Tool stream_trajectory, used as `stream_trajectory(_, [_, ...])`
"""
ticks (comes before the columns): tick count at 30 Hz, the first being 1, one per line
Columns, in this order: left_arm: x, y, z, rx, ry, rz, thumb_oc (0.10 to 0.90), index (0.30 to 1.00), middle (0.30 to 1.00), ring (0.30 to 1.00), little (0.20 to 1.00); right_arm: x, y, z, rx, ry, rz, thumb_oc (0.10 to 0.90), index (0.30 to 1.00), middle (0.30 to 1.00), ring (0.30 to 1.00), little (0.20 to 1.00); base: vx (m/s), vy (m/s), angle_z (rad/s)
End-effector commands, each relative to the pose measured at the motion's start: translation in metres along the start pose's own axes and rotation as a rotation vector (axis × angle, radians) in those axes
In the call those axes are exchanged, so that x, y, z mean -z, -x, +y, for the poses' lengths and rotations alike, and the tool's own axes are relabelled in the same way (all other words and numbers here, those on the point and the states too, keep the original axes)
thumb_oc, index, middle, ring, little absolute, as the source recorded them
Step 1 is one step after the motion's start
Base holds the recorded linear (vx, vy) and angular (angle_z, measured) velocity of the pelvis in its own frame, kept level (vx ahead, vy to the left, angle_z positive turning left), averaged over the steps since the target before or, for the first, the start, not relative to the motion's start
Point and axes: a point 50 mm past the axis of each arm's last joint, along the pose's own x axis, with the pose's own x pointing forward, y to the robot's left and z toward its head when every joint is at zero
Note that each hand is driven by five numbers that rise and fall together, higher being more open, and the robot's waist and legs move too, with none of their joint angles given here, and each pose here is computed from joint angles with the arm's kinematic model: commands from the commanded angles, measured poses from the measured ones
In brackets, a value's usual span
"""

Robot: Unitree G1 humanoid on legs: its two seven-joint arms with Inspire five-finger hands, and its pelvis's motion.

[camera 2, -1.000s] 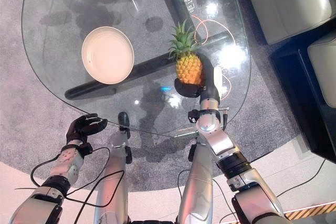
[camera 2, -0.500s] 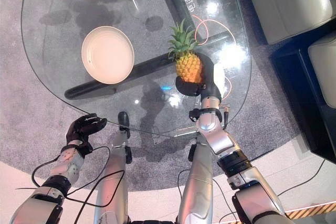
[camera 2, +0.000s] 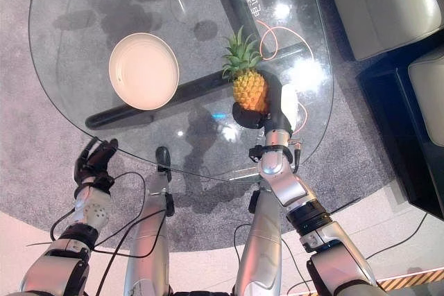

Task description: Pick up the fruit to the plate

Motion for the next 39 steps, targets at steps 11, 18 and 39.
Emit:
stream_trajectory(11, [-0.103,-0.005,-0.010,-0.247,0.072,-0.533,0.800,0.900,0.900,0.900,0.900,-0.031,-0.023,-0.056,0.322,0.072,-0.192,0.100,0.300,0.300,0.300,0.200,0.00,0.000,0.00])
stream_trajectory(18, [-0.123,0.006,-0.024,-0.276,0.098,-0.684,0.800,0.900,0.900,0.900,0.900,-0.041,-0.020,-0.058,0.349,0.051,-0.248,0.100,0.300,0.300,0.300,0.200,0.00,0.000,0.00])
stream_trajectory(39, [-0.149,0.067,-0.111,0.244,0.098,-0.959,0.800,0.900,0.900,0.900,0.900,-0.075,-0.015,-0.064,0.367,0.032,-0.449,0.100,0.300,0.300,0.300,0.200,0.00,0.000,0.00])
